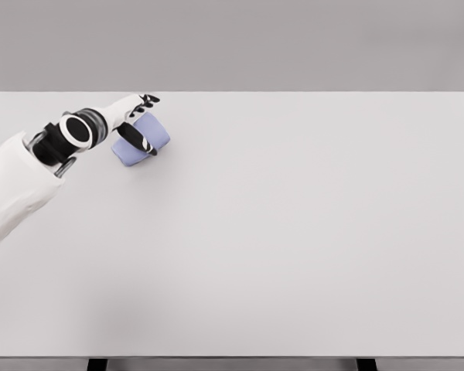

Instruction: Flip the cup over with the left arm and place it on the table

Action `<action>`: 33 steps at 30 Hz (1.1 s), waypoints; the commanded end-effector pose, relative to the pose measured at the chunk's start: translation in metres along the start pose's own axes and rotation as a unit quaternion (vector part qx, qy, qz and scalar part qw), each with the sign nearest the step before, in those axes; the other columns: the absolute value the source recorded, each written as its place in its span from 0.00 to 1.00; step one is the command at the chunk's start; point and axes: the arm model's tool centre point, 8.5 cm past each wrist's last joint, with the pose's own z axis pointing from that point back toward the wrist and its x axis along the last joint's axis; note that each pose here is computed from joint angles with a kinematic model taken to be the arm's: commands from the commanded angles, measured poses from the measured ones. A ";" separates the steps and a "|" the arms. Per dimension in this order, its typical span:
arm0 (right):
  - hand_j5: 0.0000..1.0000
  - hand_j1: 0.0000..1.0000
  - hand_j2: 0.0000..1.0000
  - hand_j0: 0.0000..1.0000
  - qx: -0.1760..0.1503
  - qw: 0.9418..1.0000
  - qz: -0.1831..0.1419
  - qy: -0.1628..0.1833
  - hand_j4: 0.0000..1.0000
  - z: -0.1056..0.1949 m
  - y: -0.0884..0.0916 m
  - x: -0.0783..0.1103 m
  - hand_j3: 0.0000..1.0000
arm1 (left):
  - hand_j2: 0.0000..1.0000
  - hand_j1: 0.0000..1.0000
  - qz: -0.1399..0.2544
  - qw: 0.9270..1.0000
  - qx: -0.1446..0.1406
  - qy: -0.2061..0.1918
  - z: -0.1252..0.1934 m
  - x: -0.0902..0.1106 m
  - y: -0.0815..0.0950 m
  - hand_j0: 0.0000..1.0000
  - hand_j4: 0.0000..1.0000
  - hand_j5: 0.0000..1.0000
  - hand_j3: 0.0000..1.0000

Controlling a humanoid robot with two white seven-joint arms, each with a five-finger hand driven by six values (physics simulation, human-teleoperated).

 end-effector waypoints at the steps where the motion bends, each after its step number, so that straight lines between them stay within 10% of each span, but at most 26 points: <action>1: 1.00 1.00 1.00 1.00 0.000 1.000 0.000 0.000 1.00 0.000 0.000 0.000 1.00 | 1.00 1.00 -0.011 1.000 -0.005 0.007 -0.002 -0.003 -0.006 1.00 1.00 1.00 1.00; 33: 1.00 1.00 1.00 1.00 0.000 1.000 0.000 0.000 1.00 0.000 0.000 0.000 1.00 | 1.00 1.00 -0.019 1.000 -0.005 0.012 -0.007 0.001 -0.004 1.00 1.00 1.00 1.00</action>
